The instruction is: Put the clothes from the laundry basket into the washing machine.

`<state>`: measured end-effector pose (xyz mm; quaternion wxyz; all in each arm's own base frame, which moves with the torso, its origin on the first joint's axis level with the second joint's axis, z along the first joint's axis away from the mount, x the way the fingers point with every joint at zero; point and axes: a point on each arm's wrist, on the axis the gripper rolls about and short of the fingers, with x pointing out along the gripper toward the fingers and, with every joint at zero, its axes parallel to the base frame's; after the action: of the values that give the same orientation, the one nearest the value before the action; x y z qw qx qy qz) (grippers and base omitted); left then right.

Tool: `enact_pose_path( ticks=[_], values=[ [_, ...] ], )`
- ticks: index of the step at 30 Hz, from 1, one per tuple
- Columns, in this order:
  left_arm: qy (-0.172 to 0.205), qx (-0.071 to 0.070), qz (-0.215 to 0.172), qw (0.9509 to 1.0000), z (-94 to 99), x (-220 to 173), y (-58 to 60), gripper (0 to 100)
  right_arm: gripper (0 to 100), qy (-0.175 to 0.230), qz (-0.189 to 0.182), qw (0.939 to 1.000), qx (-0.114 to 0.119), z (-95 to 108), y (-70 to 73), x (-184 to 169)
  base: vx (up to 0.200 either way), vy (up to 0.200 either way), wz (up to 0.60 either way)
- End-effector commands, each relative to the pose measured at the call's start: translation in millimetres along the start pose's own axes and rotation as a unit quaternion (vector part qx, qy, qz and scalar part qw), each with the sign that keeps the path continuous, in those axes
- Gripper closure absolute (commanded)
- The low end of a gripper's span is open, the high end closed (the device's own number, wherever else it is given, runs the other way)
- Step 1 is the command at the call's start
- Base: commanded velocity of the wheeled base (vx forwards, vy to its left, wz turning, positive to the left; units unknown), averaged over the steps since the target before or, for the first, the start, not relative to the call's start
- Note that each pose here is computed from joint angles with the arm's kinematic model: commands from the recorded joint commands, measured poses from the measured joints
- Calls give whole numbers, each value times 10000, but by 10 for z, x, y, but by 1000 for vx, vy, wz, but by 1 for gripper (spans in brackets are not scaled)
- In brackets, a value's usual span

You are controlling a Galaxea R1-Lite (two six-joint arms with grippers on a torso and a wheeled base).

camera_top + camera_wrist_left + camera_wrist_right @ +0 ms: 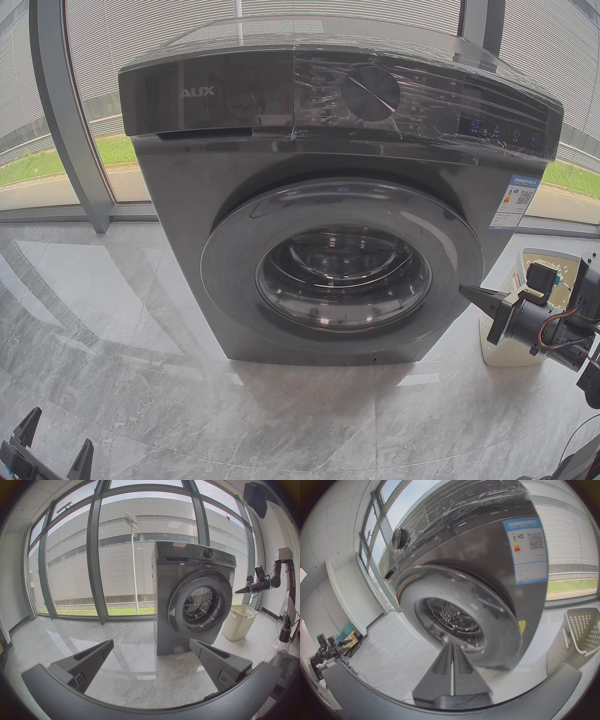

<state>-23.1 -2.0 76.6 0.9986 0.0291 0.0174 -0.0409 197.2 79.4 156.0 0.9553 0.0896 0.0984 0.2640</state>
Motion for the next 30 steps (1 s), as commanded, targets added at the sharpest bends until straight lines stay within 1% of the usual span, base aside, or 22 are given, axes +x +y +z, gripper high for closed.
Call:
enact_pose_path(
  ticks=[1,2,5,9,13,19,24,25,27,28,29,30],
  values=[
    [13,-2,-3,10000,-52,4,-3,0,100,-65,-94,9999,13,-1,-48,82,0,0,0],
    [13,-2,-3,10000,-52,4,-3,0,100,-190,-248,9995,-4,9,-86,126,0,0,0],
    [13,-10,-11,10000,-52,4,-3,0,100,-462,-443,9979,-29,34,-120,233,0,0,0],
    [13,-10,-3,10000,-52,4,-3,0,100,-654,-553,9963,-64,7,-139,264,0,0,0],
    [13,-10,-3,10000,-52,4,-3,0,100,-729,-546,9958,-90,26,-136,266,0,0,0],
    [13,-10,-3,10000,-52,4,-3,0,100,-727,-539,9959,-91,24,-133,253,0,0,0],
    [13,-10,5,10000,-52,4,-3,0,100,-626,-458,9970,-78,-23,-104,224,0,0,0],
    [13,-10,-3,10000,-52,4,-3,0,100,-573,-439,9973,-120,-55,-89,161,0,0,0],
    [13,-10,-11,10000,-52,4,-3,0,100,-594,-397,9973,-149,-53,-65,72,0,0,0],
    [13,-10,-11,10000,-52,4,-3,0,100,-600,-252,9976,-226,-69,-5,-77,0,0,0],
    [13,-10,-3,10000,-52,4,-3,0,100,-596,-229,9977,-228,-72,4,-92,0,0,0],
    [13,-10,-11,10000,-52,4,-3,0,100,-681,-87,9970,-346,-73,61,-254,0,0,0]
  ],
)
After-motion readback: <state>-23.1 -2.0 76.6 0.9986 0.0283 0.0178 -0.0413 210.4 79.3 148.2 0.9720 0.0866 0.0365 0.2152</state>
